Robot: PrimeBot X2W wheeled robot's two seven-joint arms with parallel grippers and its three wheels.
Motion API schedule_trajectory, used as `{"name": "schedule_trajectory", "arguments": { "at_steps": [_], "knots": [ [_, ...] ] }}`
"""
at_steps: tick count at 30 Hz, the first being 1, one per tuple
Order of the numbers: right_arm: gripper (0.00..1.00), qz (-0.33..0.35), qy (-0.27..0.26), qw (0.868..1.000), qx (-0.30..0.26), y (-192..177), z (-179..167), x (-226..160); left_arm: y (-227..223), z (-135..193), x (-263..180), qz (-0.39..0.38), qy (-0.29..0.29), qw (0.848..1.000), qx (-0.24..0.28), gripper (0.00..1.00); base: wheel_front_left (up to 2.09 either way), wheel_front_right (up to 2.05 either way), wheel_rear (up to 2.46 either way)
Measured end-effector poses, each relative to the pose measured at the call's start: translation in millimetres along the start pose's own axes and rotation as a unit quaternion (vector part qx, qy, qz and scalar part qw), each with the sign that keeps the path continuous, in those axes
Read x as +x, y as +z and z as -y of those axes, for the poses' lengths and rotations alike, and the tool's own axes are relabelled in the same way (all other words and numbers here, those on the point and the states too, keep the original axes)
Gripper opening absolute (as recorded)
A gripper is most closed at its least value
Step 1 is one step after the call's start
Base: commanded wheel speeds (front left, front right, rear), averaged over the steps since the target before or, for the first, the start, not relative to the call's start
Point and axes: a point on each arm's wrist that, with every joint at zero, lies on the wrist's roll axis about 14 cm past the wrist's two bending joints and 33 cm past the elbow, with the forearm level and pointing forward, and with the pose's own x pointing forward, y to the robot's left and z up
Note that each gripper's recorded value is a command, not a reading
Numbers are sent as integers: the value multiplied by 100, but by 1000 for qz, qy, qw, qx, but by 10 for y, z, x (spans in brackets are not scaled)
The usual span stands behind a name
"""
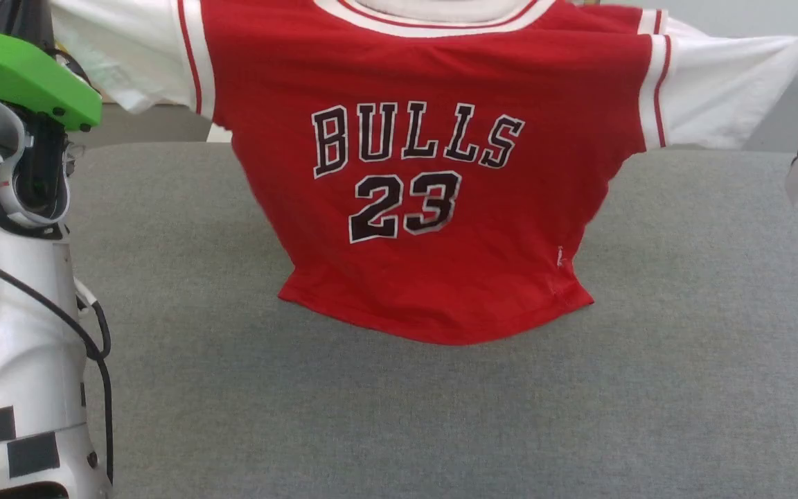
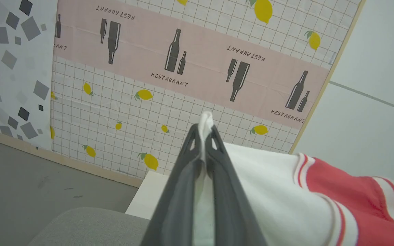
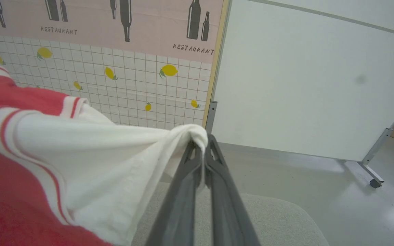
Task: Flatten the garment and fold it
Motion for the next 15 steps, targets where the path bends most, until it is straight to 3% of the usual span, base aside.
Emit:
{"name": "schedule_trajectory", "arguments": {
  "at_steps": [6, 11, 15],
  "knots": [
    [0, 4, 29, 999, -22, 223, -177, 294, -107, 152, 260, -29, -30, 999, 31, 0, 0, 0, 0],
    [0, 10, 46, 998, -31, 459, -331, 744, -123, 227, 672, -36, -52, 993, 96, 0, 0, 0, 0],
    [0, 12, 41, 996, -84, 597, -401, 1121, -154, 227, 1035, -32, -50, 991, 123, 0, 0, 0, 0]
  ]
}}
